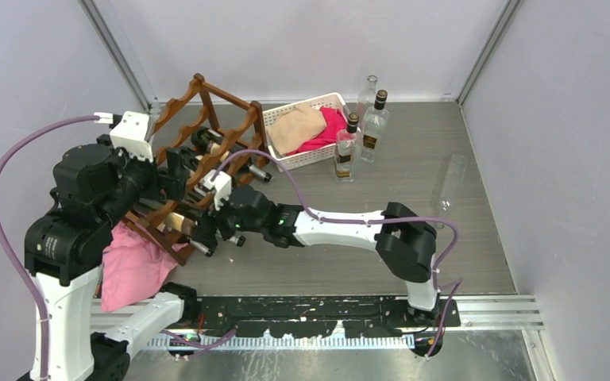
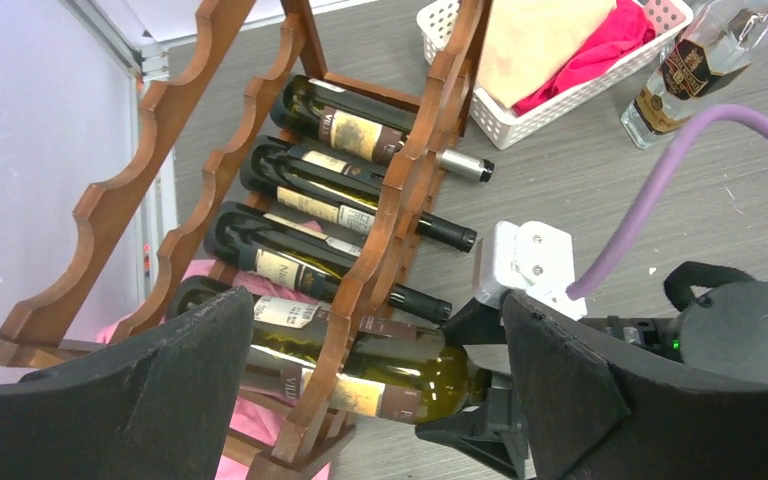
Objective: Put the wine bottle on the wine rack
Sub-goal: Place the wine bottle in the wine rack.
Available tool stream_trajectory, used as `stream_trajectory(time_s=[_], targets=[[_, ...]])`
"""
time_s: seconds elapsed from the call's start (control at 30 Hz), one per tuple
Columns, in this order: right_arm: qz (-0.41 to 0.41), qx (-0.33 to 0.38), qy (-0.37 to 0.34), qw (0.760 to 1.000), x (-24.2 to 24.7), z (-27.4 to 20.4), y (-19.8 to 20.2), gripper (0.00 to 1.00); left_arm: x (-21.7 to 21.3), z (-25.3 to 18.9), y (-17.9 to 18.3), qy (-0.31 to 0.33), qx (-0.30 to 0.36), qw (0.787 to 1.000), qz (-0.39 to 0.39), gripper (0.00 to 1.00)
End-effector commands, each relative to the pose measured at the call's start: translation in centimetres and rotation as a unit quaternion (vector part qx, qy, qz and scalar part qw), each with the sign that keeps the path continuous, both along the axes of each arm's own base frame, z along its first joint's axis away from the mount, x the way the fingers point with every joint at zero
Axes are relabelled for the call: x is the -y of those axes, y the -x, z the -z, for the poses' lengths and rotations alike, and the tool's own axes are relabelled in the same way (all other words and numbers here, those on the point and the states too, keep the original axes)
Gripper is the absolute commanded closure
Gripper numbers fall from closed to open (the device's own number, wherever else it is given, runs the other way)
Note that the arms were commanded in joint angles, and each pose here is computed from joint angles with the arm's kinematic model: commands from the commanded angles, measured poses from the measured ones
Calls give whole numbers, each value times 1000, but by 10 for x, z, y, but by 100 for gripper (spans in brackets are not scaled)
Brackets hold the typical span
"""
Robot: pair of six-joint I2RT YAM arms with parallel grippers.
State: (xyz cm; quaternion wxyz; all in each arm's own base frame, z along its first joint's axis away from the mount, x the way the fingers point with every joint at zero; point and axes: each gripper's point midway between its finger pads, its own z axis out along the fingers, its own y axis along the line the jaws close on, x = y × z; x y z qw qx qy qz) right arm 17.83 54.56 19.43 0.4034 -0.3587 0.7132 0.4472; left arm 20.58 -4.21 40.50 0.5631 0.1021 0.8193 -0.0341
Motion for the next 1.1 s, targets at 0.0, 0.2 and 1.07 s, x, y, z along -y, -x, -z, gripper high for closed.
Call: stream_trajectory(time_s=[0.0,0.2,1.07], targets=[[33,42,-129,990,-31,-101,-8,99,-12,-20,11,-22,42,999,-8,6],[67,41,-130,988,-52,-104,-19,99,-17,-29,20,-28,61,998,-6,7],[136,144,-209,958,-90,-140,-34,99,-46,-25,30,-106,84,990,-44,9]])
